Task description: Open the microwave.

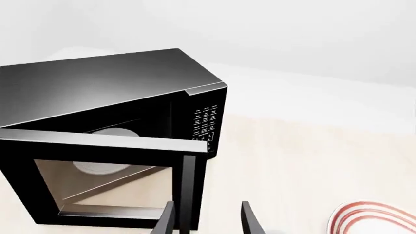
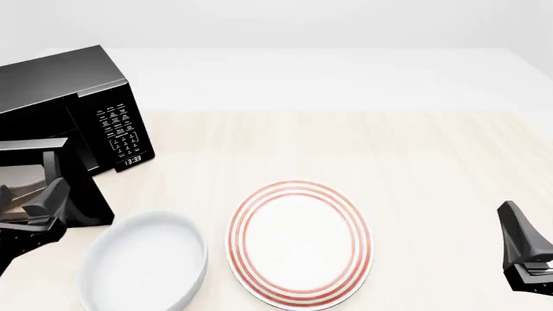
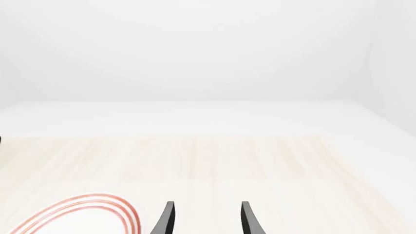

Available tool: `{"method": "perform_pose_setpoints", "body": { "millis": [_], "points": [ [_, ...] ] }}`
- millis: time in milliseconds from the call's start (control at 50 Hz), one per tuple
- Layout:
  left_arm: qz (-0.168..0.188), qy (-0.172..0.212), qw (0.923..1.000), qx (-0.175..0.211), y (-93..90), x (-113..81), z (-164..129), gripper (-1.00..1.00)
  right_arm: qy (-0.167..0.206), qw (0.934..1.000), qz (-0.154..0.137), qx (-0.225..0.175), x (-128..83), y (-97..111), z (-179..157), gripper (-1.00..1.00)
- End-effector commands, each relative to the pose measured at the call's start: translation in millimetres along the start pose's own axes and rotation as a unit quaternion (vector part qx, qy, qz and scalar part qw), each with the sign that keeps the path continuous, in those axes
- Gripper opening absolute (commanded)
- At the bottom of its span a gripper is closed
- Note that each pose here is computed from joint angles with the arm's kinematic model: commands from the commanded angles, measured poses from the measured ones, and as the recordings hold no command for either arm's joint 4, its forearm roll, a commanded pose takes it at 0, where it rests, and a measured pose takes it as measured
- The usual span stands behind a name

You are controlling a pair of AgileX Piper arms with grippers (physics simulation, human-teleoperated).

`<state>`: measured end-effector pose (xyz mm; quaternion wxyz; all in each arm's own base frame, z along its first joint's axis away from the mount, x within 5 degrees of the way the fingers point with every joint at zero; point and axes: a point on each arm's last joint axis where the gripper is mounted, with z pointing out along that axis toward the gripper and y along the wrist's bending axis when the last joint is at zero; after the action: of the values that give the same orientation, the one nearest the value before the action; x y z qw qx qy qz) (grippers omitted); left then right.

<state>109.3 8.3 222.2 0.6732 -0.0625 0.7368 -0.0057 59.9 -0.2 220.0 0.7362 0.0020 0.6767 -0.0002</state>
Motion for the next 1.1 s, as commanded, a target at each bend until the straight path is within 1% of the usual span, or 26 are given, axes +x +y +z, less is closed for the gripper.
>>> {"method": "perform_pose_setpoints", "body": {
  "millis": [20, 260, 360, 460, 620, 760, 780, 820, 860, 1020, 1100],
  "points": [
    [0.009, -0.020, 0.9998, 0.003, -1.6, -14.8, -22.9, 1.00, 0.000, 1.0000, 0.000, 0.000, 0.0, 0.0, 0.0, 1.00],
    [0.008, -0.040, 0.9992, 0.002, -3.0, -34.5, -41.7, 1.00, 0.000, 1.0000, 0.000, 0.000, 0.0, 0.0, 0.0, 1.00],
    [0.013, -0.047, 0.9988, 0.002, -4.2, -47.8, -47.7, 1.00, 0.000, 1.0000, 0.000, 0.000, 0.0, 0.0, 0.0, 1.00],
    [0.015, -0.049, 0.9987, 0.003, -5.2, -56.9, -51.2, 1.00, 0.000, 1.0000, 0.000, 0.000, 0.0, 0.0, 0.0, 1.00],
    [0.020, -0.057, 0.9982, 0.004, -7.2, -77.2, -58.7, 1.00, 0.000, 1.0000, 0.000, 0.000, 0.0, 0.0, 0.0, 1.00],
    [0.018, -0.055, 0.9983, 0.006, -8.2, -85.8, -56.8, 1.00, 0.000, 1.0000, 0.000, 0.000, 0.0, 0.0, 0.0, 1.00],
    [0.026, -0.056, 0.9981, 0.004, -8.5, -90.0, -57.3, 1.00, 0.000, 1.0000, 0.000, 0.000, 0.0, 0.0, 0.0, 1.00],
    [0.027, -0.058, 0.9980, 0.003, -8.9, -97.1, -58.7, 1.00, 0.000, 1.0000, 0.000, 0.000, 0.0, 0.0, 0.0, 1.00],
    [0.029, -0.059, 0.9978, 0.002, -7.6, -84.1, -57.1, 1.00, 0.000, 1.0000, 0.000, 0.000, 0.0, 0.0, 0.0, 1.00],
    [0.041, -0.064, 0.9971, -0.004, -7.5, -91.4, -53.9, 1.00, 0.000, 1.0000, 0.000, 0.000, 0.0, 0.0, 0.0, 1.00],
    [0.050, -0.063, 0.9968, -0.003, -8.7, -100.3, -51.3, 1.00, 0.000, 1.0000, 0.000, 0.000, 0.0, 0.0, 0.0, 1.00]
  ]
}}
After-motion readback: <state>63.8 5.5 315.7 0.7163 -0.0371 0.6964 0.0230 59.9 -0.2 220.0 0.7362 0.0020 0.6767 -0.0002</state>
